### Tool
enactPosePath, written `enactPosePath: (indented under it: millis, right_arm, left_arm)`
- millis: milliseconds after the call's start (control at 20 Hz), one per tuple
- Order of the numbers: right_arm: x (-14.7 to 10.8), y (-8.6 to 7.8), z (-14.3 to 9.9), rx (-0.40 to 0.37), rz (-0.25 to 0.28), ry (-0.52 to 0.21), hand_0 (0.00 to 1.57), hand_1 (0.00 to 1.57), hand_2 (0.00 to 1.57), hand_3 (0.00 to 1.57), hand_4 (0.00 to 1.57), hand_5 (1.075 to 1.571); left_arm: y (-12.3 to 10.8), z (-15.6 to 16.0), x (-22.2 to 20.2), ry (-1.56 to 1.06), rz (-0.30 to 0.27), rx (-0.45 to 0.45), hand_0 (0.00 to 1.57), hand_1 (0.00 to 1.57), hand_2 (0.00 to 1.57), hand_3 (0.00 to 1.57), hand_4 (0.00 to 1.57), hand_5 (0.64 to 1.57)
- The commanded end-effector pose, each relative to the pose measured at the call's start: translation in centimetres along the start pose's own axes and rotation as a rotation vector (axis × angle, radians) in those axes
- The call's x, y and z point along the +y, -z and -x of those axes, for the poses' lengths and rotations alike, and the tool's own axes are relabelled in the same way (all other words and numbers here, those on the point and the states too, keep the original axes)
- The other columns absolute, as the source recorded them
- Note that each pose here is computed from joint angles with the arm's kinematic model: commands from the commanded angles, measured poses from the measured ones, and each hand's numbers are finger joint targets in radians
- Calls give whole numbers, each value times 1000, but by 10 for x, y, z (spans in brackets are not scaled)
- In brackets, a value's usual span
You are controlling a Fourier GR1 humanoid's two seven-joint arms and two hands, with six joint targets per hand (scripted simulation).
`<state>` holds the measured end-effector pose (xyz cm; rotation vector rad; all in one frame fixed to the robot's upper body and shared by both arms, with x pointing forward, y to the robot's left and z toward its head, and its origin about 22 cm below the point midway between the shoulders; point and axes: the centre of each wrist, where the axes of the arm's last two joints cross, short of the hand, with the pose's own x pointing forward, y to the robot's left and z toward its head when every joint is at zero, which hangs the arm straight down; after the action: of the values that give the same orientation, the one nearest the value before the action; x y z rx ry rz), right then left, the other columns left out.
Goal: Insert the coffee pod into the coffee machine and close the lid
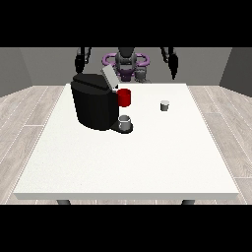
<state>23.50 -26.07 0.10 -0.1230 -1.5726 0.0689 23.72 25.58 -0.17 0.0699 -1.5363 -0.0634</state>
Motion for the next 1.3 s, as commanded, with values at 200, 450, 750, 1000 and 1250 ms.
enactPosePath:
  millis: [200, 450, 750, 1000, 1250]
  right_arm:
    - [14, -3, 9, 45, -39, 19, 0, 0, 0, 0, 128, 1571]
    - [11, 10, -3, -91, 138, 96, 0, 0, 0, 0, 94, 1571]
    - [25, 5, -4, -131, 79, 109, 0, 0, 0, 0, 169, 1571]
    - [24, 18, -20, -175, 65, 138, 0, 0, 0, 0, 168, 1571]
    - [19, 35, -30, -206, 65, 116, 0, 0, 0, 0, 233, 1571]
  left_arm:
    - [-3, 10, 17, 0, 63, -157, 0, 0, 0, 0, 320, 1571]
    - [21, -30, 47, 189, 62, -158, 0, 0, 0, 0, 0, 1571]
    - [42, -21, 89, 220, 54, -55, 0, 0, 0, 0, 0, 1571]
    - [66, -23, 94, 282, 41, -27, 0, 0, 0, 0, 0, 1571]
    - [81, -16, 104, 281, 25, 17, 0, 0, 0, 0, 0, 1571]
